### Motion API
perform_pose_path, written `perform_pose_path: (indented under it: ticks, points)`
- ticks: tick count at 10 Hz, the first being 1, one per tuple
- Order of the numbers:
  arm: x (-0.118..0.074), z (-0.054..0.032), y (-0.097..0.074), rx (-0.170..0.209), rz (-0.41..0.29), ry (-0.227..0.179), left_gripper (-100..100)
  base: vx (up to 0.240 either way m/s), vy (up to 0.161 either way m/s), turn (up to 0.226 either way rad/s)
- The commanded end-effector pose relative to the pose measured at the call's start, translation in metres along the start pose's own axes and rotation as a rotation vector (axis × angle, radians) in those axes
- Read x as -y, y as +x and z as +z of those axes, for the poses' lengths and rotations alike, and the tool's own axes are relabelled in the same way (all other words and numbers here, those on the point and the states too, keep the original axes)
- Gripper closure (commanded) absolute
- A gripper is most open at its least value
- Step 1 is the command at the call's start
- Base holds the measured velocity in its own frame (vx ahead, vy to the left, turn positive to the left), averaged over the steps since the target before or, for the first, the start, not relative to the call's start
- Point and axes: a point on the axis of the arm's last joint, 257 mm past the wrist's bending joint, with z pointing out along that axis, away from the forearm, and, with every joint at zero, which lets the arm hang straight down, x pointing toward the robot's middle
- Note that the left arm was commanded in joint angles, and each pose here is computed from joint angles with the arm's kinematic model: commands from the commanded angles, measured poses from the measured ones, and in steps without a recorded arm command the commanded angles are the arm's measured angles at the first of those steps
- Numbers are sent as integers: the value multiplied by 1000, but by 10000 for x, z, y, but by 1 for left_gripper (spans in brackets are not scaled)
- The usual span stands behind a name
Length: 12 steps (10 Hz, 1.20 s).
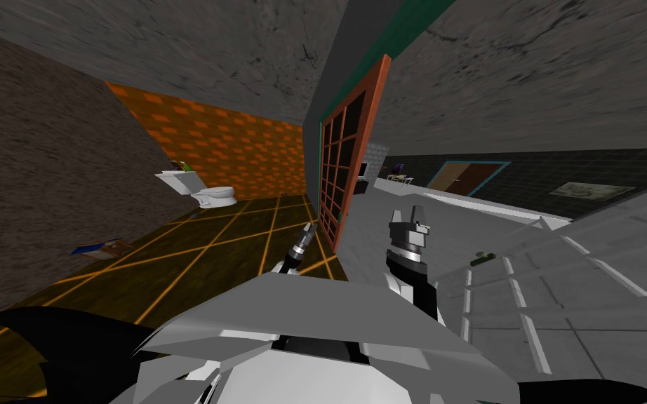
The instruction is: Push the door open
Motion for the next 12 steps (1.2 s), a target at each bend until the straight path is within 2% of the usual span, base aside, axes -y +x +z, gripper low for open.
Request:
perform_pose_path:
  ticks: [1, 5, 6, 12]
  points:
    - [23, -26, 220, -45, 27, 12, -100, 120, 21, -1]
    - [57, -85, 556, -113, 67, 34, -100, 119, 19, 1]
    - [77, -124, 722, -147, 87, 46, -100, 107, 9, 3]
    - [147, -271, 1193, -247, 151, 93, -100, 115, 22, 0]
